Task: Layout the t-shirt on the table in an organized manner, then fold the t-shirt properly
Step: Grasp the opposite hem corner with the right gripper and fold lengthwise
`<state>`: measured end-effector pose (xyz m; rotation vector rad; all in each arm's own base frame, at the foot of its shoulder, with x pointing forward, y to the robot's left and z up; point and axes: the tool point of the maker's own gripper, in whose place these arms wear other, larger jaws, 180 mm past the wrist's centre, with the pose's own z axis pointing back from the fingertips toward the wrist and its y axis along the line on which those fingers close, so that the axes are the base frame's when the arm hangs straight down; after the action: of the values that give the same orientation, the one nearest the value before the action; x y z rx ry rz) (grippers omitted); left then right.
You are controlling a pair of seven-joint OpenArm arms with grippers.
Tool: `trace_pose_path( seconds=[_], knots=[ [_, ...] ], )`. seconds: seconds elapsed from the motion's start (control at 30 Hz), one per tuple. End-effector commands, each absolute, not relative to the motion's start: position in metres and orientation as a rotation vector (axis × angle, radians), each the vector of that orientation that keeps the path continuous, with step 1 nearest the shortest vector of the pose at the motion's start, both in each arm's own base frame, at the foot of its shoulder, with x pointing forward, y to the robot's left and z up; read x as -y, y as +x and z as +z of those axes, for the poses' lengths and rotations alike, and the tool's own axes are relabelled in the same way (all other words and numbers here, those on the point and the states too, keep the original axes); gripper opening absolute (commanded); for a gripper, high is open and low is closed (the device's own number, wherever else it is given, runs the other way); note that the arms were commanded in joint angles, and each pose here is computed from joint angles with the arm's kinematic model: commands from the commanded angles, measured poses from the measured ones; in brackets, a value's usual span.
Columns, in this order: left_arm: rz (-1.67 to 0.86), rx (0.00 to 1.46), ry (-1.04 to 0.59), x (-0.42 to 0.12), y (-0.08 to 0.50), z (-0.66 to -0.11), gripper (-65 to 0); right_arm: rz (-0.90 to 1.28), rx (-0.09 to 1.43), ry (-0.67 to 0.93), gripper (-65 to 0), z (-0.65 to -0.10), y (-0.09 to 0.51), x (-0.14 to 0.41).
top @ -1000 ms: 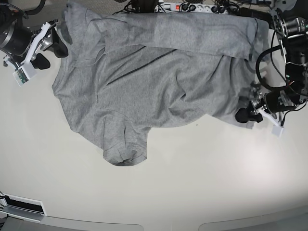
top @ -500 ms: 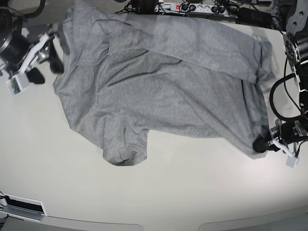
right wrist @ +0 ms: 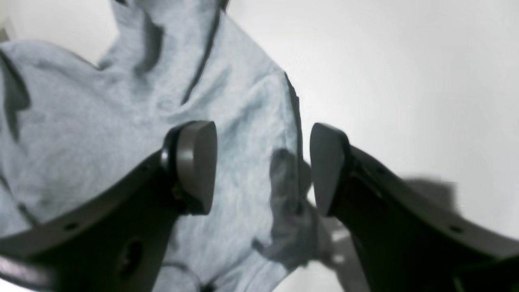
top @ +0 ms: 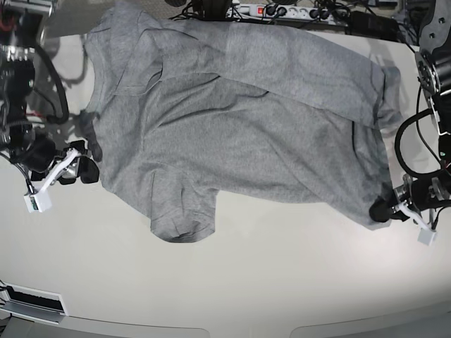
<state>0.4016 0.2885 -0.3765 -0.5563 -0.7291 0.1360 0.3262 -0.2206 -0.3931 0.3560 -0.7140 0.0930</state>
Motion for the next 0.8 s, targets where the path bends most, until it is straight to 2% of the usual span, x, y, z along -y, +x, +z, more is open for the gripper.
trace_pose_path(
  seconds=[0.0, 0.17, 0.4, 0.6, 0.77],
  knots=[
    [0.127, 0.795, -0.563, -0.295, 0.415, -0.353, -65.0, 0.078, 0.755, 0.358, -27.5, -0.382, 0.345, 0.229],
    [0.131, 0.781, -0.564, -0.295, 0.410, -0.359, -65.0, -0.039, 0.695, 0.431, -27.5, -0.409, 0.374, 0.237],
    [0.130, 0.778, -0.564, -0.295, 0.410, -0.359, -65.0, -0.145, 0.640, 0.531, -27.5, -0.437, 0.382, 0.225],
    [0.131, 0.778, -0.567, -0.295, 0.410, -0.359, -65.0, -0.107, 0.634, 0.535, -27.6, -0.443, 0.382, 0.209],
    [0.131, 0.779, -0.567, -0.295, 0.410, -0.358, -65.0, -0.074, 0.645, 0.570, -32.6, -0.440, 0.383, 0.195]
  ],
)
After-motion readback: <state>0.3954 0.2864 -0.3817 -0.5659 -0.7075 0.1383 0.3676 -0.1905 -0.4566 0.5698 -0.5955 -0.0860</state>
